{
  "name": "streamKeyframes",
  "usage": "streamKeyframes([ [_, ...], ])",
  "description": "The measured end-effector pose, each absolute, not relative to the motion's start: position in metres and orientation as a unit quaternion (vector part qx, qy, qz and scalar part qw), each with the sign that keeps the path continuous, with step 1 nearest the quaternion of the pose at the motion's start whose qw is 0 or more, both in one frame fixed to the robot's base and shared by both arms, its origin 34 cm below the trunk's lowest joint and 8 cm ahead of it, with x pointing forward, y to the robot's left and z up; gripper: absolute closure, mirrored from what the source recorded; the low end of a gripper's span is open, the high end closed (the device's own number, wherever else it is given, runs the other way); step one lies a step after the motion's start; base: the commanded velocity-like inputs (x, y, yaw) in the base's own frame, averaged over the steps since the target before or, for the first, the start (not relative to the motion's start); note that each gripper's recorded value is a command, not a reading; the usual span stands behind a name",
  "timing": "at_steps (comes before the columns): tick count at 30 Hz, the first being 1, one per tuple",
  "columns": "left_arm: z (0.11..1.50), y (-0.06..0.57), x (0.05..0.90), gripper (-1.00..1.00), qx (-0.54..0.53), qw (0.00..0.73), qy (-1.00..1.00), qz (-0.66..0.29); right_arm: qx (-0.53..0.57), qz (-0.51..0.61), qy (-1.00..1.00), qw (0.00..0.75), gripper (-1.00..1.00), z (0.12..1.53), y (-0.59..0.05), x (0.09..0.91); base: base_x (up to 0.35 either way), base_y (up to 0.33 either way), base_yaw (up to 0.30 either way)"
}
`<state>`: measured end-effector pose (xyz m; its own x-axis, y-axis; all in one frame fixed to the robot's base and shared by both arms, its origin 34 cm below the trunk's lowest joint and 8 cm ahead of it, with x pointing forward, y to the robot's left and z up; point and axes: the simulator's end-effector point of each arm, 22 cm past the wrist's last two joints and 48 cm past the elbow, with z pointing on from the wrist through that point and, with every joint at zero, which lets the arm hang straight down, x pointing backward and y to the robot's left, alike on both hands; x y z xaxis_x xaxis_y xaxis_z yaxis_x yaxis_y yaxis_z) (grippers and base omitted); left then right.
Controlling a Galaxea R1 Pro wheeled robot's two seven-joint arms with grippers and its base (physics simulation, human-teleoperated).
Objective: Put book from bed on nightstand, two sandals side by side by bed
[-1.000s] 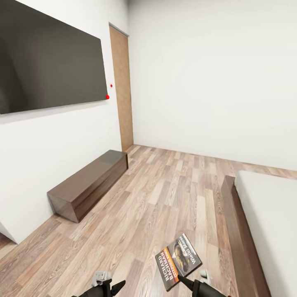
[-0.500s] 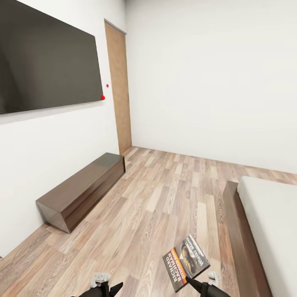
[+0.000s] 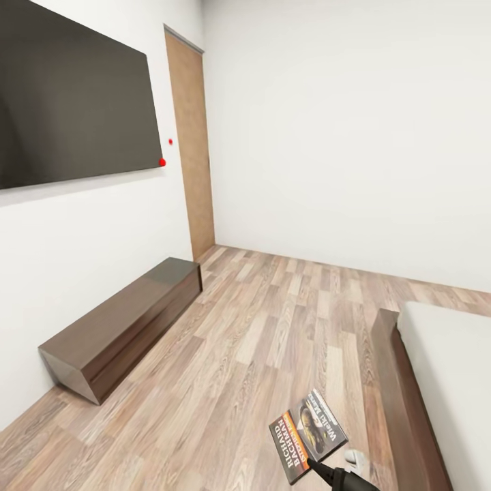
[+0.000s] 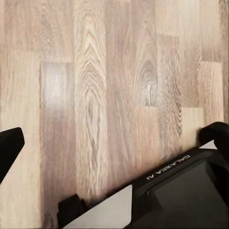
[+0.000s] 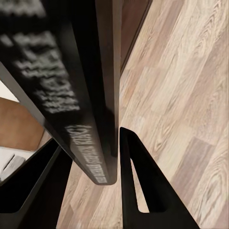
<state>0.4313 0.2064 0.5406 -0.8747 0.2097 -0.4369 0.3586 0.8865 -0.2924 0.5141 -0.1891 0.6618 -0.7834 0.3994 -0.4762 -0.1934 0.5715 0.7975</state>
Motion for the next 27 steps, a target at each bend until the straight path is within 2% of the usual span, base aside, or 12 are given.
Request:
streamKeyframes([
  [12,0.5401,0.1960,0.4297,-1.00,0.155,0.200,0.949,-0.189,0.063,0.458,0.826,0.323,1.00,0.6616,-0.1897,0.5139,0.300,-0.001,0.000],
  [27,0.5394,0.1959,0.4284,-1.00,0.156,0.198,0.949,-0.189,0.064,0.459,0.825,0.323,1.00,0.6616,-0.1893,0.5143,0.033,0.000,0.000],
])
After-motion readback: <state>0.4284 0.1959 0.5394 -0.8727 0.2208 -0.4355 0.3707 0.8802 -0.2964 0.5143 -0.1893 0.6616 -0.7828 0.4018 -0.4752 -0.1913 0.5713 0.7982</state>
